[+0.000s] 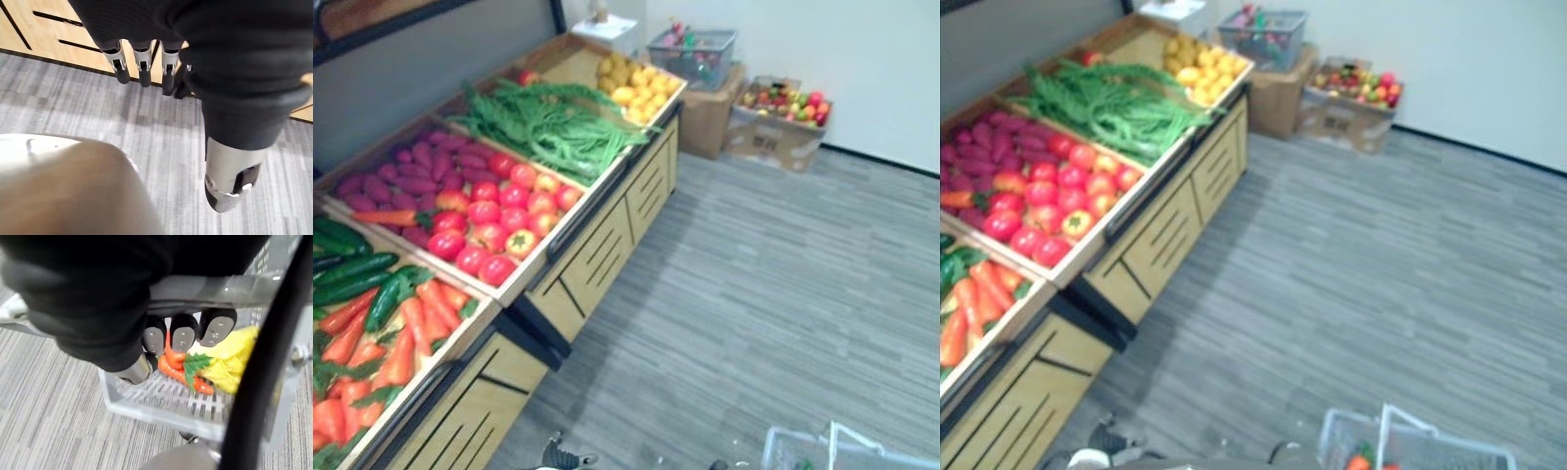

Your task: Pick vegetable in the basket

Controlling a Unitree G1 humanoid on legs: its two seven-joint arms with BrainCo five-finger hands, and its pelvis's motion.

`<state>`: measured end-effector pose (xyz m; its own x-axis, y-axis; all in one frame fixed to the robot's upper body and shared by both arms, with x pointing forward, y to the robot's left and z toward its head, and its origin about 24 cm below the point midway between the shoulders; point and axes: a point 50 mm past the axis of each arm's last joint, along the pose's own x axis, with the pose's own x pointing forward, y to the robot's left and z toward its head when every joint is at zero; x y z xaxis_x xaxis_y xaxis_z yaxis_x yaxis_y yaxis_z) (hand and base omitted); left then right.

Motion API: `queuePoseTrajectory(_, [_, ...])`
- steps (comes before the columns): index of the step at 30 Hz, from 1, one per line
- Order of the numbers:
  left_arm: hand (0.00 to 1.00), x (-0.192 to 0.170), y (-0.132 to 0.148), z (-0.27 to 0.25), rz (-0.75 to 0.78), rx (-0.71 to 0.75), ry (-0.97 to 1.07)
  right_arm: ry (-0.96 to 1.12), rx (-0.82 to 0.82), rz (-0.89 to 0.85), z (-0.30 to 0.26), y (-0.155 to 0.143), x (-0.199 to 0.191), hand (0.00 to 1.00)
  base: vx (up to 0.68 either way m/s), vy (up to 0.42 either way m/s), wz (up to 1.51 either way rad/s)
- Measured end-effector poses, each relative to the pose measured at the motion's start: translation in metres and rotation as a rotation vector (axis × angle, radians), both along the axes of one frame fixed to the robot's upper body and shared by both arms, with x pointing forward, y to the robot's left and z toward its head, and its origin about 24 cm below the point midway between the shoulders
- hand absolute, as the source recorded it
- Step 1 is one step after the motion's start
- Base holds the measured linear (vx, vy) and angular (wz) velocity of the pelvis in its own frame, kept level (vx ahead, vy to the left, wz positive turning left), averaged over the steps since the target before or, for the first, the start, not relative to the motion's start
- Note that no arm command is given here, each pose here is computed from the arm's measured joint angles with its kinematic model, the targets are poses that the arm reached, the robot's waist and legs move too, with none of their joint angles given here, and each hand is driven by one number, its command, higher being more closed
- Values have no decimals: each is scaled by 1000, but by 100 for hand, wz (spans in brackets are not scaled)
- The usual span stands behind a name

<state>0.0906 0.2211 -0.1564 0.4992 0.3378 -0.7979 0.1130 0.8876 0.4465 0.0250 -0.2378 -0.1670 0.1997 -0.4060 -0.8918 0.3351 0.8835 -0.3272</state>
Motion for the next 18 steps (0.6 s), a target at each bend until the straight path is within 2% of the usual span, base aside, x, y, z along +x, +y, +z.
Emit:
queuePoseTrajectory(6, [0,-5,-8,-1,25,-19,-8,-24,-46,143,5,-13,22,100,-67,-31,-112])
queuePoseTrajectory(14, [0,-2,0,1,17,2,-14,-76,-36,145,6,-6,34,100,-34,156,-50])
queuePoseTrajectory(18, [0,-4,-2,0,-12,6,-5,-57,-37,136,5,-7,26,100,-5,145,-18])
